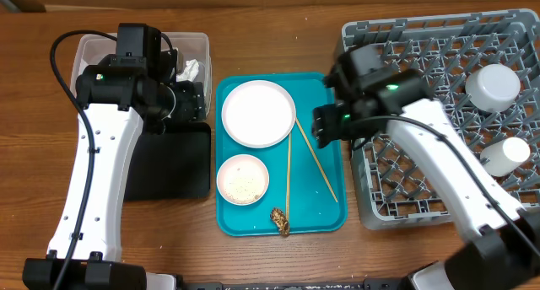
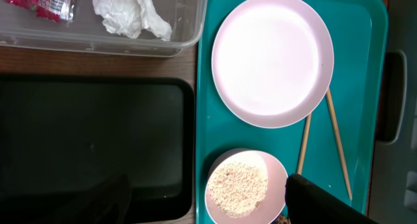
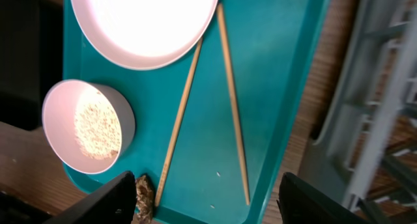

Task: Sort waste into correct bins and load items into the dishwasher
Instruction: 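Reach the right gripper back to the tray and grasp a chopstick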

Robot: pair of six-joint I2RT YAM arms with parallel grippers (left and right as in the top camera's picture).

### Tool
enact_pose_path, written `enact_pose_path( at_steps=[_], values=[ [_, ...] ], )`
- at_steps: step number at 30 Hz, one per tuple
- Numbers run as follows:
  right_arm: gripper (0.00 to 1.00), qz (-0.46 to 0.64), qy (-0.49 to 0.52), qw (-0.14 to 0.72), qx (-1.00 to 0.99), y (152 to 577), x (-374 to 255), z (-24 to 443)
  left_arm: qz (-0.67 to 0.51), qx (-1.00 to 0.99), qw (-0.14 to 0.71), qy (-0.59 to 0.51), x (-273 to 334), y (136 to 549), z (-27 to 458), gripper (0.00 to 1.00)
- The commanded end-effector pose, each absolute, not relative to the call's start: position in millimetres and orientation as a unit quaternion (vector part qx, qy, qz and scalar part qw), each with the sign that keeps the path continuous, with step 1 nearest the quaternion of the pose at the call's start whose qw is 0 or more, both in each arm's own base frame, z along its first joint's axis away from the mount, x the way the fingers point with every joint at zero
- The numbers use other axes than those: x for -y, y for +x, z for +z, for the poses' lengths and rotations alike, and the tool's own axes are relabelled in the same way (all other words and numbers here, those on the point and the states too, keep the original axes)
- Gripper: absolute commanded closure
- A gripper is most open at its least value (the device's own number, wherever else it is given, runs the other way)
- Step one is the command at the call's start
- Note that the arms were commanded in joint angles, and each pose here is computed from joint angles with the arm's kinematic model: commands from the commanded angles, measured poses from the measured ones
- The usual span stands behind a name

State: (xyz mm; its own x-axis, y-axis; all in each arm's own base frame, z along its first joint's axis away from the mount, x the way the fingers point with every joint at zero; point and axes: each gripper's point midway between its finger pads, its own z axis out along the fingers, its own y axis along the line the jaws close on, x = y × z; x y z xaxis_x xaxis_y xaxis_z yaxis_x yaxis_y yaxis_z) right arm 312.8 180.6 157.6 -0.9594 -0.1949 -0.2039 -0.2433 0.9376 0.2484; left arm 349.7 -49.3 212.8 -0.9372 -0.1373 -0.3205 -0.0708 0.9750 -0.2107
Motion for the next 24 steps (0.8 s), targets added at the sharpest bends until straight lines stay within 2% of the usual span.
enact_pose_path(
  at_steps=[1, 14, 21, 24],
  values=[
    [0.28, 0.119, -0.130, 0.054, -0.983, 310, -191, 131, -0.098, -0.979, 0.171, -0.051, 52, 352, 214, 0.22],
    [0.29, 0.051, -0.133, -0.060, -0.988, 300, -191, 42, -0.098, -0.979, 0.170, -0.051, 51, 352, 214, 0.21],
    [0.39, 0.017, -0.133, -0.094, -0.987, 296, -182, 12, -0.097, -0.979, 0.171, -0.051, 51, 352, 214, 0.21],
    [0.52, 0.016, -0.134, -0.097, -0.986, 296, -183, 8, -0.097, -0.979, 0.171, -0.051, 51, 352, 214, 0.21]
  ],
)
